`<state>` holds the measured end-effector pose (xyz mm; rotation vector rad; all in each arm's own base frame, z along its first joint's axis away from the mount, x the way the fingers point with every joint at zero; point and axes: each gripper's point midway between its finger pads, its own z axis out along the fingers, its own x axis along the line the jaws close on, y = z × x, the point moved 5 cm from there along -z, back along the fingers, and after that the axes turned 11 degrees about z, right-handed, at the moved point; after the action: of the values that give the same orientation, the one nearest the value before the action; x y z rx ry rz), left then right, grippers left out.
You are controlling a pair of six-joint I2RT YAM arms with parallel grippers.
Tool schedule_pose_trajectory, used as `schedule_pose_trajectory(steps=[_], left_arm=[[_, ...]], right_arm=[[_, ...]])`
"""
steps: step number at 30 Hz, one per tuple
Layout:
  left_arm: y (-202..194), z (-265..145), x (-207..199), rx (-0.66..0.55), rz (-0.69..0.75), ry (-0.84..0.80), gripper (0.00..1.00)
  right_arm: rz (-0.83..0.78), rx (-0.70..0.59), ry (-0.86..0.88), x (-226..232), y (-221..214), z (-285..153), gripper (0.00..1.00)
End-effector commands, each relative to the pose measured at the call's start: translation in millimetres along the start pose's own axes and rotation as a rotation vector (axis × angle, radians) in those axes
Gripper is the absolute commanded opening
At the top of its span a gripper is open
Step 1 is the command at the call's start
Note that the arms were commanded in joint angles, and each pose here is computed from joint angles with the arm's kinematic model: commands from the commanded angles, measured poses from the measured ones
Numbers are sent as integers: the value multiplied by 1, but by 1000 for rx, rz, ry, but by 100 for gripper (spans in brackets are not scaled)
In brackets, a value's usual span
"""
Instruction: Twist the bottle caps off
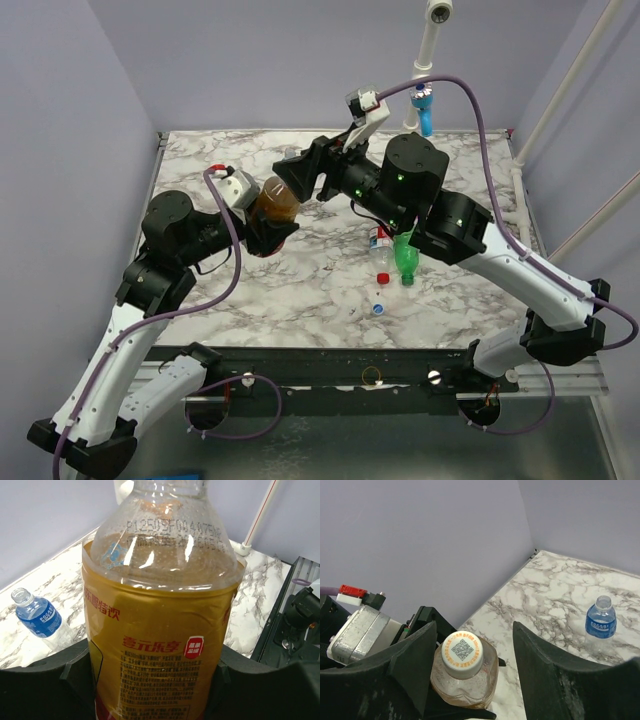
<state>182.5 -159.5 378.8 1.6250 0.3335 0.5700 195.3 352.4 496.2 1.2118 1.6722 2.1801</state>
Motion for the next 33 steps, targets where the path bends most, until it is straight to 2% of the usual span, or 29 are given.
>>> schedule_pose_trajectory(steps=[1,6,16,18,21,25,28,33], left_arm=[[1,0,4,-15,30,26,21],[-1,0,5,-13,36,28,21],[-6,2,4,-2,41,15,21],[-6,2,1,-6,36,-3,21],[-6,0,-11,-15,5,-79,21],[-4,-12,-53,-18,-84,-400,23],[-4,-16,-65,0,-176,-512,23],[-7,-18,-73,16,-236,-595,20]], right_arm=[[42,14,-51,-10,-4,7,63],[65,-5,21,-2,-3,2,50],[100,25,82,0,-5,4,13],[84,23,135,1,-2,0,10],[-16,7,322,9,6,-17,7],[-170,37,588,23,10,-47,5],[-231,90,673,29,7,-58,1],[-275,148,773,33,2,-72,1]])
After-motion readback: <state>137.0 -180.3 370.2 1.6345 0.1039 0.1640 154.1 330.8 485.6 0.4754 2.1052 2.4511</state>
